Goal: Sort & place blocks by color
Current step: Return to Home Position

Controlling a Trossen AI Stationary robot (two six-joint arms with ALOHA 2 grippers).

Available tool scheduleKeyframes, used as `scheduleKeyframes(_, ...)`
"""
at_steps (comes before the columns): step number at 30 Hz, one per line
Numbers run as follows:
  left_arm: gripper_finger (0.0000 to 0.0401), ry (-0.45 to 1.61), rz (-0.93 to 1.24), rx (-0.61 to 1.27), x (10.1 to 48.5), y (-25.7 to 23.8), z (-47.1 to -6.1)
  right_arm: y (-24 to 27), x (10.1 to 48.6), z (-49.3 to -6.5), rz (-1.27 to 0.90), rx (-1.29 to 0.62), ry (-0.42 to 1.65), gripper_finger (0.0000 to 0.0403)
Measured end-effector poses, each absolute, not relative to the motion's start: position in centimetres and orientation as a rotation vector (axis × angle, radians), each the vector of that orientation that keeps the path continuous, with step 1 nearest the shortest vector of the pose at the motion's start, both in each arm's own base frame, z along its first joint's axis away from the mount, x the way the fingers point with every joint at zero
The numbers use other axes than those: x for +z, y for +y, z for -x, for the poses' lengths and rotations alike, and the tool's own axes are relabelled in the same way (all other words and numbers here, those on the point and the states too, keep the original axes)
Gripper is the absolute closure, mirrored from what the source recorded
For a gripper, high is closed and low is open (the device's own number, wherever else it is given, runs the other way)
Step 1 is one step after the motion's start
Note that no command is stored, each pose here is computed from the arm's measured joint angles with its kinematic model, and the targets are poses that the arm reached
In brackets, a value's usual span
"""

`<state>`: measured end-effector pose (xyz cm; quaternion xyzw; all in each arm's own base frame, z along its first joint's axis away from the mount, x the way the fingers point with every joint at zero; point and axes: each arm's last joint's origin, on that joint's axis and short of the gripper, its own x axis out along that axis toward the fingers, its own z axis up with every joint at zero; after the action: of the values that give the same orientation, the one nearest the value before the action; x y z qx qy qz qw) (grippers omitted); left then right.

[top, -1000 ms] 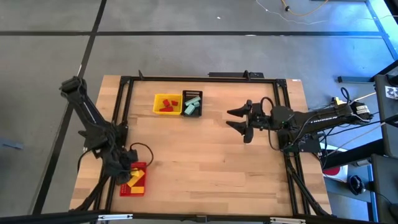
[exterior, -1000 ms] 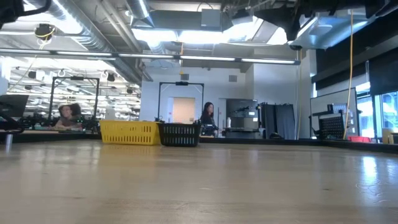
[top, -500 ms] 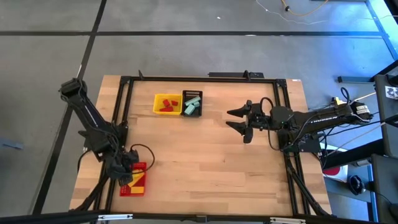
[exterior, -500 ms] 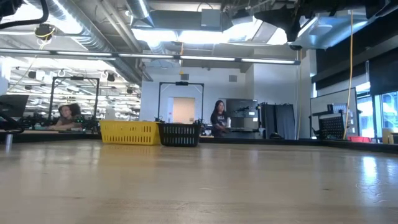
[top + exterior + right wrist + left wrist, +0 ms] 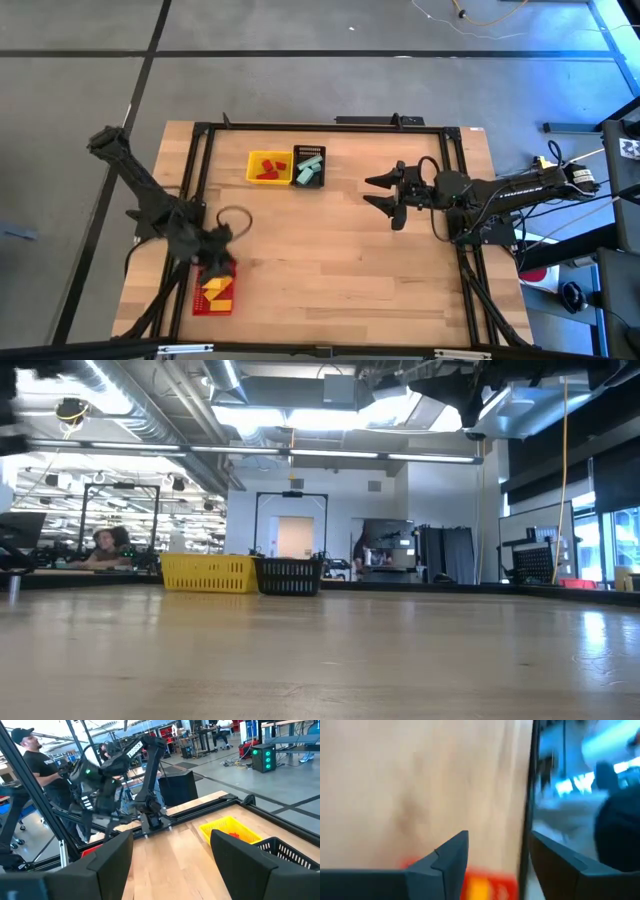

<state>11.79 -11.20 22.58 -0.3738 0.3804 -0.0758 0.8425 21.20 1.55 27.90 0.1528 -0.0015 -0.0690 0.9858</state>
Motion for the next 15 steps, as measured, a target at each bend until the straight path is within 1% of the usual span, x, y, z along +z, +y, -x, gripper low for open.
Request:
scheduleKeyframes(3,0.0222,0.627,0.651,-0.094,23.5,-9.1,-12.8,1.6,27.9,-21.2,-0.306,-0.139,-0.002,0.0134)
scheduleKeyframes(6,0.0258,0.490,0.510,0.006,24.3,-6.7,-13.7,1.6,27.9,-21.2,-0.306,-0.139,-0.002,0.0134)
scheduleKeyframes(9,0.0312,0.370,0.395,0.096,25.3,-4.4,-14.0,1.6,27.9,-21.2,-0.307,-0.139,-0.002,0.0134)
scheduleKeyframes(12,0.0377,0.235,0.317,0.171,26.6,-2.7,-14.2,1.6,27.9,-21.2,-0.305,-0.139,-0.002,0.0134)
scheduleKeyframes(13,0.0388,0.191,0.302,0.187,27.0,-2.3,-14.3,1.6,27.9,-21.2,-0.305,-0.139,-0.002,0.0134)
scheduleKeyframes(15,0.0393,0.107,0.281,0.196,27.9,-1.7,-14.5,1.6,27.9,-21.2,-0.305,-0.139,0.000,0.0134)
